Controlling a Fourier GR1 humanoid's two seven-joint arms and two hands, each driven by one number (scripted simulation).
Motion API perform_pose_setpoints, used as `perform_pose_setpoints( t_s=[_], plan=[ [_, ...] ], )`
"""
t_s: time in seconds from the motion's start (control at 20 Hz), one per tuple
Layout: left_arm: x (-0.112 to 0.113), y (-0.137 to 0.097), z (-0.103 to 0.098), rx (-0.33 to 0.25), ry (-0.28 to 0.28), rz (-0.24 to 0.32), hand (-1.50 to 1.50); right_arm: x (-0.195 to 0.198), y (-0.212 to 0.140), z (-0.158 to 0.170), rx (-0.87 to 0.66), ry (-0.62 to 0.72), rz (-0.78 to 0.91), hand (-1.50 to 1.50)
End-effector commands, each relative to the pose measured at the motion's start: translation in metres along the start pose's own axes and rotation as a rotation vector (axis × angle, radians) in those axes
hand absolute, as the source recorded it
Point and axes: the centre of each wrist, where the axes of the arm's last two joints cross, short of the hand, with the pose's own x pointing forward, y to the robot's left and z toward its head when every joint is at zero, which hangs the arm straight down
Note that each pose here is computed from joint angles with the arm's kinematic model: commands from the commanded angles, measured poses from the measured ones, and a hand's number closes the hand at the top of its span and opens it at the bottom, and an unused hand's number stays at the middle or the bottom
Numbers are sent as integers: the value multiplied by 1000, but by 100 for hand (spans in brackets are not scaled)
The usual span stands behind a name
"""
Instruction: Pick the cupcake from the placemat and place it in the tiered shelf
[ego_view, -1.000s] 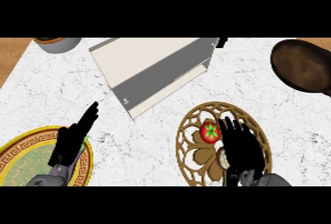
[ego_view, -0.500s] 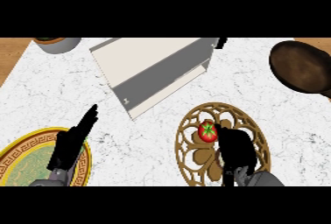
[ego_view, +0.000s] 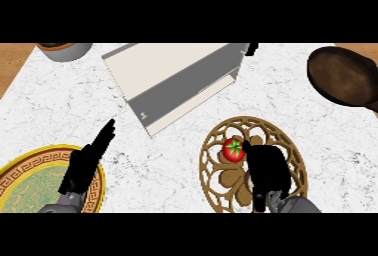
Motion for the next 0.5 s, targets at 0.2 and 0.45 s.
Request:
perform_pose_setpoints(
  t_s=[0.2, 0.45],
  plan=[
    [3, -9, 2, 10, -6, 3, 0, -49, -43, -26, -65, -206, -74, 150],
    [7, 14, -1, 6, 20, 18, 0, -87, -84, -35, -94, -345, -141, 150]
  ],
)
